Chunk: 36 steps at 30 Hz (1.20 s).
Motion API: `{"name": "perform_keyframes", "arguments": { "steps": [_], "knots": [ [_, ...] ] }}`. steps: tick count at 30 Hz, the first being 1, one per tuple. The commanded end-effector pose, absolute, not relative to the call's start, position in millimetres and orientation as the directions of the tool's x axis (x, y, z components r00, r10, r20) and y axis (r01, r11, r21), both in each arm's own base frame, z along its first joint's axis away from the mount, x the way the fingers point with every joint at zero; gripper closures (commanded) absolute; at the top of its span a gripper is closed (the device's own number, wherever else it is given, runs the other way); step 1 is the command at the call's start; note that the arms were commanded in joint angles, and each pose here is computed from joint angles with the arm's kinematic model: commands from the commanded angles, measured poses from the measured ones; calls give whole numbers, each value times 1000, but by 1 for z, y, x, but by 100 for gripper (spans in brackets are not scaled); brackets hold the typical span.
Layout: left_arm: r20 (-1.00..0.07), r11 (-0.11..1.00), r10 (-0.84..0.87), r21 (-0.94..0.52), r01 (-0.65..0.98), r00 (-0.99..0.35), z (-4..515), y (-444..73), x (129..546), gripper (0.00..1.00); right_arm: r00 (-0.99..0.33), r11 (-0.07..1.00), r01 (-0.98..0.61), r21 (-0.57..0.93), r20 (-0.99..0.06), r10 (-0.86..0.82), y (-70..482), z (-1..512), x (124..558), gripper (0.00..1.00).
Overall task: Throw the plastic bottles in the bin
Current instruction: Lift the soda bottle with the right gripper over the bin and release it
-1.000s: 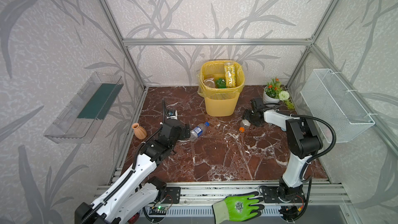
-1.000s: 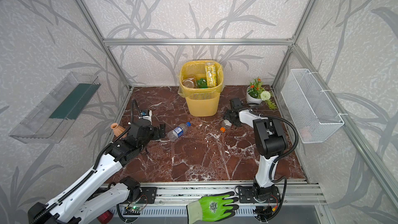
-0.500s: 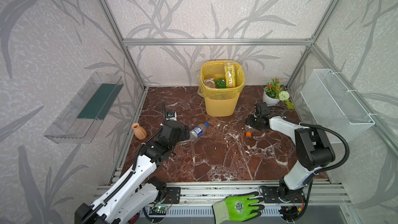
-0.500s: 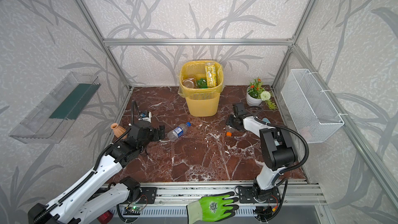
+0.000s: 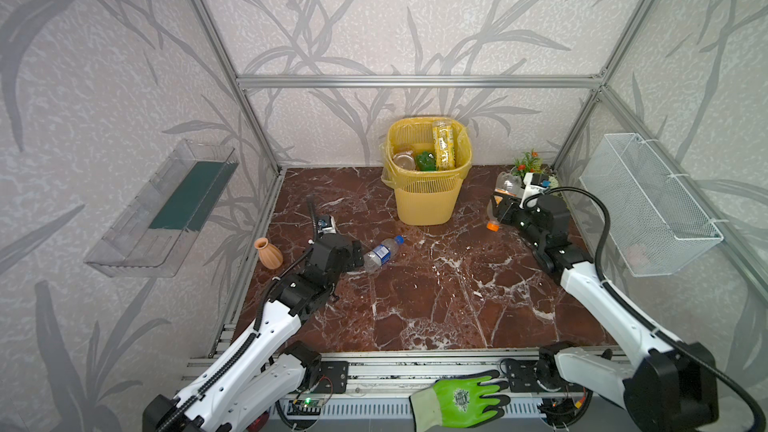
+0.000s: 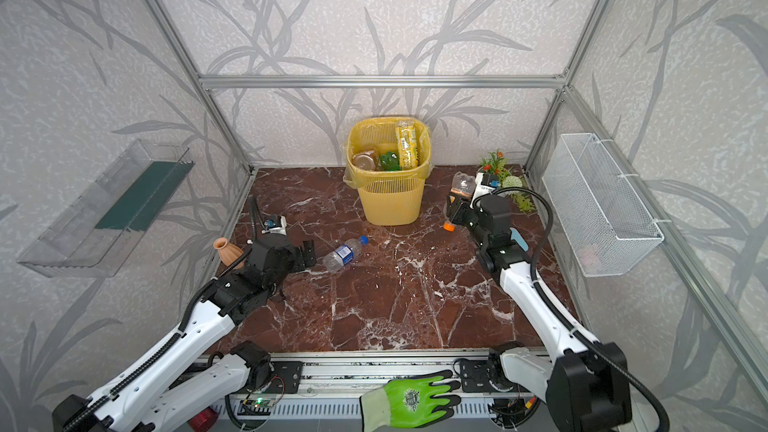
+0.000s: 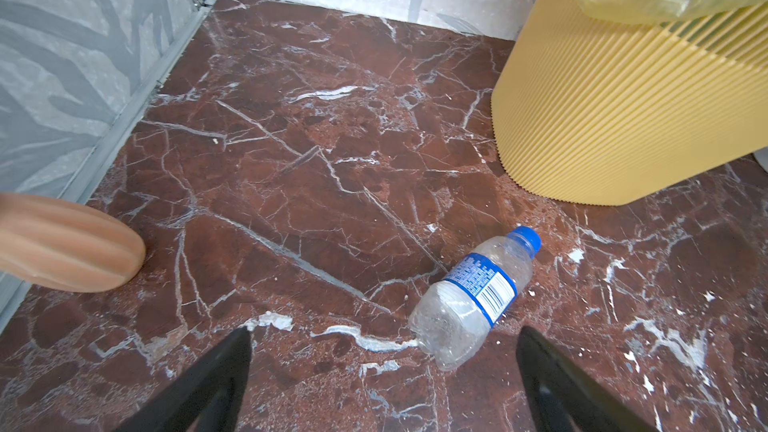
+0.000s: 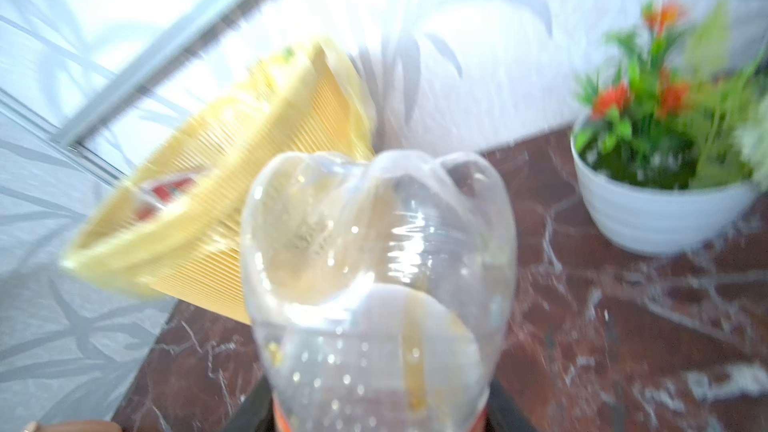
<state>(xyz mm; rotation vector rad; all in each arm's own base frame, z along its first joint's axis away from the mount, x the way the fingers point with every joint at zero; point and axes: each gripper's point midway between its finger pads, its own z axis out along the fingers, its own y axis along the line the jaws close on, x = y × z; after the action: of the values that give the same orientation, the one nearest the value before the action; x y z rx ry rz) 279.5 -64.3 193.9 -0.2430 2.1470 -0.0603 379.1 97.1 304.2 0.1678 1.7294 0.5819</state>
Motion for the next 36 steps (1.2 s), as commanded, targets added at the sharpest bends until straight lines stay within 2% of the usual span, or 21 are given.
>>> {"name": "perform_keyframes", "arguments": {
  "steps": [1,7,10,12,15,19,23,25,28,32,36],
  "knots": [
    [-841,957,-256,-153,-245,-476,199,-48,278,1,102,859,-360,364,-900,425,91,415,350,46],
    [-829,962,-246,-146,-231,-502,197,-53,280,1,382,830,-493,260,-793,475,87,527,302,44],
    [-817,968,-231,-138,-210,-528,195,-58,282,1,448,799,-558,224,-730,516,96,561,298,45],
    [-810,970,-228,-141,-198,-540,193,-63,285,1,440,778,-590,213,-724,532,111,569,310,45],
    [-801,973,-221,-142,-182,-556,191,-69,290,1,308,739,-633,232,-800,515,161,551,364,45],
    [-790,976,-211,-137,-170,-576,188,-75,294,1,109,731,-645,222,-920,376,237,488,442,41],
    [-785,980,-192,-119,-160,-588,189,-76,295,1,12,793,-580,185,-972,236,257,440,491,12],
    [-784,982,-182,-109,-156,-593,189,-75,294,1,47,817,-557,148,-977,209,251,447,489,4],
    [-787,983,-172,-102,-150,-593,189,-73,291,1,145,854,-514,80,-973,178,230,479,464,0],
    [-786,986,-157,-92,-138,-598,187,-74,291,1,215,899,-438,14,-969,120,202,498,434,1],
    [-771,996,-79,-36,-81,-632,181,-81,292,1,178,926,-376,7,-981,79,174,481,413,1]
  ]
}}
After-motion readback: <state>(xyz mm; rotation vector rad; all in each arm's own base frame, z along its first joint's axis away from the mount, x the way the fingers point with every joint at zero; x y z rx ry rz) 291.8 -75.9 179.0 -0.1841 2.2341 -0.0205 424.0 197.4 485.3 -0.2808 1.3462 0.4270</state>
